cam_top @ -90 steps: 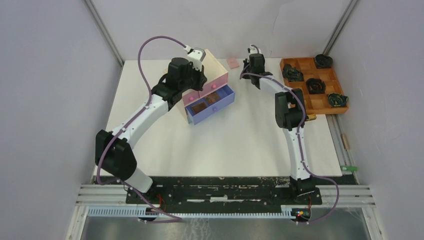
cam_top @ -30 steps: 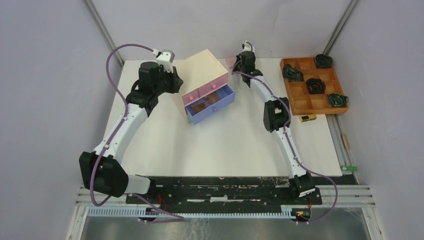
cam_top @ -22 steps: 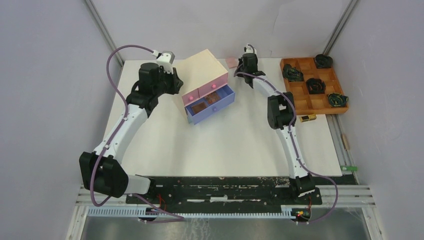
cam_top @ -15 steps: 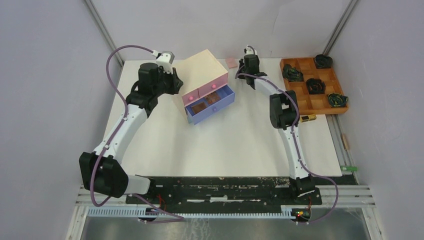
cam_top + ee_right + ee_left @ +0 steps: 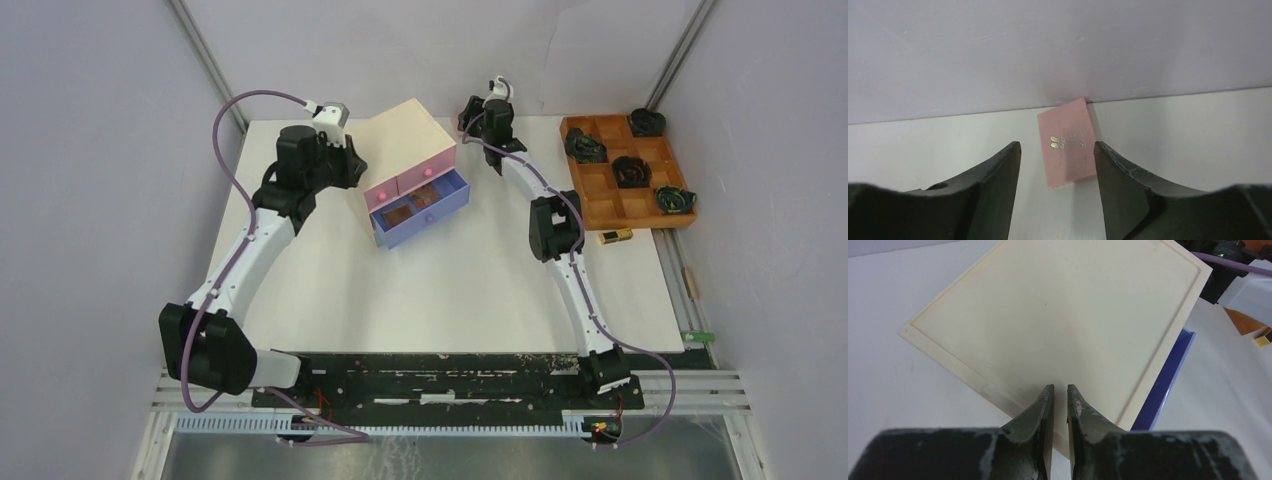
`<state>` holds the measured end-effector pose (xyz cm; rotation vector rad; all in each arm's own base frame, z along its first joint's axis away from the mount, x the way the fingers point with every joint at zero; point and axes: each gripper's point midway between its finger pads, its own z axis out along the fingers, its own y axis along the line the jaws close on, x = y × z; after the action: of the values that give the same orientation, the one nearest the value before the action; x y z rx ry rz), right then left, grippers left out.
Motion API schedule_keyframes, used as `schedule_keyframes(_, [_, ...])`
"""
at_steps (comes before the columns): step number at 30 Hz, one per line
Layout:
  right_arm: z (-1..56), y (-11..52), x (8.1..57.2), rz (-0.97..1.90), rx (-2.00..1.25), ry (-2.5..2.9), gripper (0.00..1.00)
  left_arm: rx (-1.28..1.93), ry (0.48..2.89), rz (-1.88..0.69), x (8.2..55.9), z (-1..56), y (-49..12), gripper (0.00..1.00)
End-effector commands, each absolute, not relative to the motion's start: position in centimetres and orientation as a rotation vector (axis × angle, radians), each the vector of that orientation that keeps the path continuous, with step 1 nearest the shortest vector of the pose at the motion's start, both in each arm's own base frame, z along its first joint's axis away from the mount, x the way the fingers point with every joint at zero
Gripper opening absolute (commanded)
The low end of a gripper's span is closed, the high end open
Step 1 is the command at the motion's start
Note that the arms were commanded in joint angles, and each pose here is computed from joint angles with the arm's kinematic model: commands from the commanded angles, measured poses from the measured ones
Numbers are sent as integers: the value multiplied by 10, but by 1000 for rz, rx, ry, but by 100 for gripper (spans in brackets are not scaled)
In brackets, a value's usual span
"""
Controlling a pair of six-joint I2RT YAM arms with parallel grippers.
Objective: Organize the makeup
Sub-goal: Move the makeup to the center of the board.
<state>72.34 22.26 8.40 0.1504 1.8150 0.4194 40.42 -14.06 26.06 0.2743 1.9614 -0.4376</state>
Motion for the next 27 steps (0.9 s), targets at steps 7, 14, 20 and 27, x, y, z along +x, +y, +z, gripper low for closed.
schedule_keyframes(7, [74, 218, 743, 429, 319, 1706, 68, 274, 1944, -513, 409, 261, -151, 22])
schedule_keyframes(14, [58, 207, 739, 443, 388, 1792, 54, 278, 1948, -529, 410, 256, -154, 21])
schedule_keyframes(20, [48, 210, 725, 463, 415, 1901, 6, 267, 1930, -546, 405, 262, -154, 21])
schedule_keyframes(27, [29, 206, 699, 437, 436, 2033, 1, 260, 1926, -562, 398, 267, -154, 21])
